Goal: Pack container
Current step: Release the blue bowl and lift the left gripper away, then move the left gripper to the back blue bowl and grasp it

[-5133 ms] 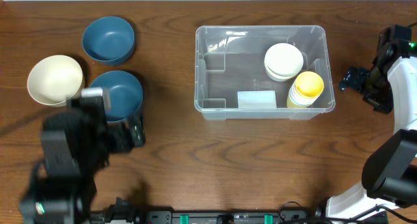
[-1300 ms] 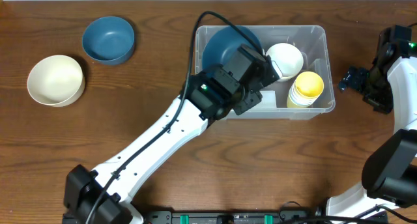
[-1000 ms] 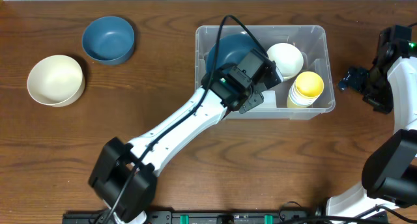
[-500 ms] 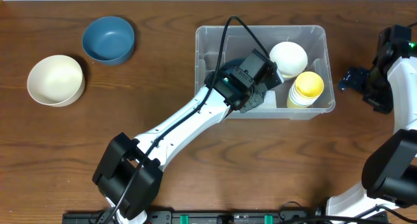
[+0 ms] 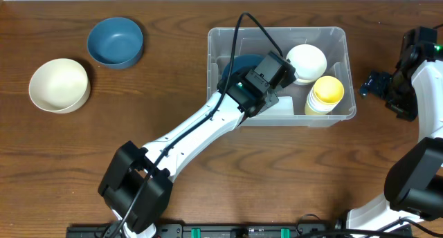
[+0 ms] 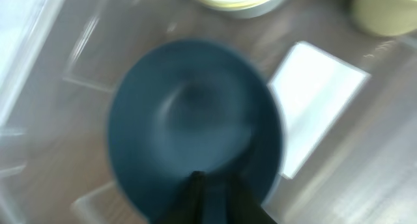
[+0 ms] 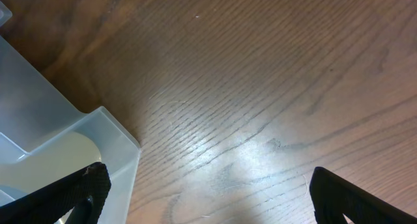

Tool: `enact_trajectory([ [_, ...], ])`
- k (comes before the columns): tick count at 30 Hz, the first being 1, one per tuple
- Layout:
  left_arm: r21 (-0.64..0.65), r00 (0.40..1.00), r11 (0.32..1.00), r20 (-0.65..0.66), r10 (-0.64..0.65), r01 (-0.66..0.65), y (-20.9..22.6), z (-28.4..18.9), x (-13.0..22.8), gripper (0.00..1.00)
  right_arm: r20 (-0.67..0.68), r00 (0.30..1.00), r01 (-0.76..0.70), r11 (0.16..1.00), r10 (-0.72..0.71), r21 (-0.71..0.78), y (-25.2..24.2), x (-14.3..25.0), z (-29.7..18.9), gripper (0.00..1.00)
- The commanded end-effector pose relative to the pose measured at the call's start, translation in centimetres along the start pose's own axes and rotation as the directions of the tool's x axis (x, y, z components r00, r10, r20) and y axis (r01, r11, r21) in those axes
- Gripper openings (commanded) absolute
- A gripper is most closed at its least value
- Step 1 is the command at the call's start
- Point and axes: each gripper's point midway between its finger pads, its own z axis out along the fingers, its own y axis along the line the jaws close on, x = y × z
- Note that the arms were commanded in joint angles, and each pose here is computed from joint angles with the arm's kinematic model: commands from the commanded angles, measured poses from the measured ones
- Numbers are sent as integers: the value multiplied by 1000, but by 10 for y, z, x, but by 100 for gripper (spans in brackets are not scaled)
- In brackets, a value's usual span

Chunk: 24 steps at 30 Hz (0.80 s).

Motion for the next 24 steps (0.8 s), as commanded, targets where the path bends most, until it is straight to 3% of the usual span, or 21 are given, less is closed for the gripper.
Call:
enact_trajectory([
  [1, -163, 986, 974, 87, -143, 155, 52, -44, -19, 36, 4, 1000, -15, 1000, 15, 6, -2, 0, -1, 99],
  [4, -214, 958, 940, 168, -234, 267, 91, -82, -23, 55, 4, 1000, -16, 1000, 16, 6, -2, 0, -1, 99],
  [9, -290, 883, 842, 270, -384, 454, 165, -134, 3, 65, 4, 1000, -15, 1000, 15, 6, -2, 0, -1, 99],
  [13, -384, 826, 733, 302, -475, 562, 230, -156, 48, 67, 4, 1000, -15, 1000, 15, 6, -2, 0, -1, 99],
  [17, -386, 812, 714, 257, -524, 584, 271, -132, 87, 68, 4, 1000, -16, 1000, 16, 6, -2, 0, -1, 99],
  [24, -389, 771, 669, 248, -587, 634, 317, -76, 126, 69, 4, 1000, -15, 1000, 15, 6, -2, 0, -1, 99],
])
